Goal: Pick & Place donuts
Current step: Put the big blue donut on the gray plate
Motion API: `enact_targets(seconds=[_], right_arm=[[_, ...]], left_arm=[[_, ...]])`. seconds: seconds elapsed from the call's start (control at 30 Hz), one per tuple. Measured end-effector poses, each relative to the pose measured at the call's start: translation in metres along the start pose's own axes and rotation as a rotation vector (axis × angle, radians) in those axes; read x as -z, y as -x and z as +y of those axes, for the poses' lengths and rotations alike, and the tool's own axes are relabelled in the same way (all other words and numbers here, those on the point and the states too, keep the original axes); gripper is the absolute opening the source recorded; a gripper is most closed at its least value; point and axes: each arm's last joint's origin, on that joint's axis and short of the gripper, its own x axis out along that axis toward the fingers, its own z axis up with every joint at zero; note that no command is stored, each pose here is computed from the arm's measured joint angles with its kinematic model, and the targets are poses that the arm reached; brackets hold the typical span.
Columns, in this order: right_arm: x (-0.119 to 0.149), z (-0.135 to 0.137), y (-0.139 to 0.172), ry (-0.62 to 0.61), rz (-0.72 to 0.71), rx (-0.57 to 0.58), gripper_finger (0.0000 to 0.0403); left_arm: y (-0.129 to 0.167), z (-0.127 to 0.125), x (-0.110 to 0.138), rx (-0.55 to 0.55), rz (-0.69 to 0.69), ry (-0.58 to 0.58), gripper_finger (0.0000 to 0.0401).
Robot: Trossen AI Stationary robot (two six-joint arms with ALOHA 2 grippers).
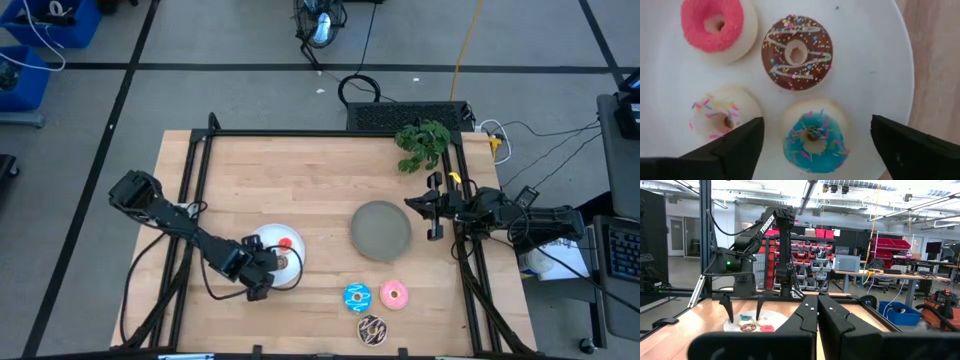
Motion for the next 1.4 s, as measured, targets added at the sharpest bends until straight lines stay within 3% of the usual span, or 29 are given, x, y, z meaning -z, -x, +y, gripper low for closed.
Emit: enact_targets(seconds=[0.23, 0.4, 0.77, 0.97, 1.27, 1.4], right_arm=[[0.0, 0.0, 0.0, 0.0, 0.0, 0.0, 0.0], [0.0, 0.0, 0.0, 0.004, 0.0, 0.0, 0.0], [0.0, 0.0, 0.0, 0.004, 0.0, 0.0, 0.0], [0.0, 0.0, 0.0, 0.004, 0.0, 0.0, 0.0], [-0.001, 0.0, 0.0, 0.004, -0.006, 0.0, 0.0], [-0.001, 0.0, 0.0, 0.004, -0.006, 0.0, 0.0]], left_arm=[[0.0, 0.0, 0.0, 0.001, 0.002, -0.007, 0.037], [0.012, -0.007, -0.011, 0.04, -0.002, -0.022, 0.0354], [0.037, -0.01, -0.028, 0.014, 0.026, -0.036, 0.0301], [0.037, -0.008, -0.028, 0.04, 0.064, -0.029, 0.0221], [0.045, -0.003, -0.033, 0.146, 0.213, -0.027, 0.0016], [0.068, -0.001, -0.044, 0.083, 0.22, -0.059, 0.0014]])
